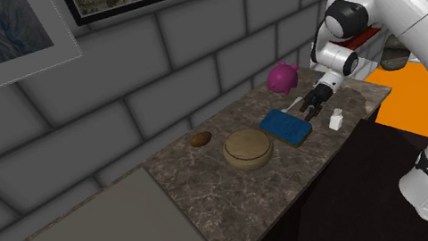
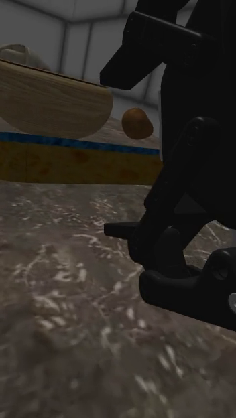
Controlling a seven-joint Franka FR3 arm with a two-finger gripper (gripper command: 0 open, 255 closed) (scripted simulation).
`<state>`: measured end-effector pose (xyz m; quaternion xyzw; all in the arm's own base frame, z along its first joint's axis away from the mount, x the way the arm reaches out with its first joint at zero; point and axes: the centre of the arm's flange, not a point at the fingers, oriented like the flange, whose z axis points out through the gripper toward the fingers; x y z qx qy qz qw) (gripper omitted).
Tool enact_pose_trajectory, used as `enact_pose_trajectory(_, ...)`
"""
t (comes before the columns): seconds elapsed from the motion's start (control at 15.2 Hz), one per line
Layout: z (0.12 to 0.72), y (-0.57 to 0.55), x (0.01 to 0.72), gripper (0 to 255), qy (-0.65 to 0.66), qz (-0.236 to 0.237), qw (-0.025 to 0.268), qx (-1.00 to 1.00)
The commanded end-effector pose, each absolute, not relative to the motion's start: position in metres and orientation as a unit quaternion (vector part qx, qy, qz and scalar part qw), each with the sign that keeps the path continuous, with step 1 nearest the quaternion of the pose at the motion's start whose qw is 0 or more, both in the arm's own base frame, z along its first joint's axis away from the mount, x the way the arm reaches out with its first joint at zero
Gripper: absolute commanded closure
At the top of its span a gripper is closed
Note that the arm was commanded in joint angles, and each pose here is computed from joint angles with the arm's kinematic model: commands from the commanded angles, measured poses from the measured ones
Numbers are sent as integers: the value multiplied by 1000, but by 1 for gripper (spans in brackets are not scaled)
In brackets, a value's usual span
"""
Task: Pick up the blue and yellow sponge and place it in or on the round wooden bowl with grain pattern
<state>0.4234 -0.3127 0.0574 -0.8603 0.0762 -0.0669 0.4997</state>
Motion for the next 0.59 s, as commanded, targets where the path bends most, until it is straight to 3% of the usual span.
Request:
enact_pose_trajectory(0.0,53,-304,426,0,76,-67,500,-860)
enact_pose_trajectory(0.53,46,-292,429,0,76,-67,500,-860)
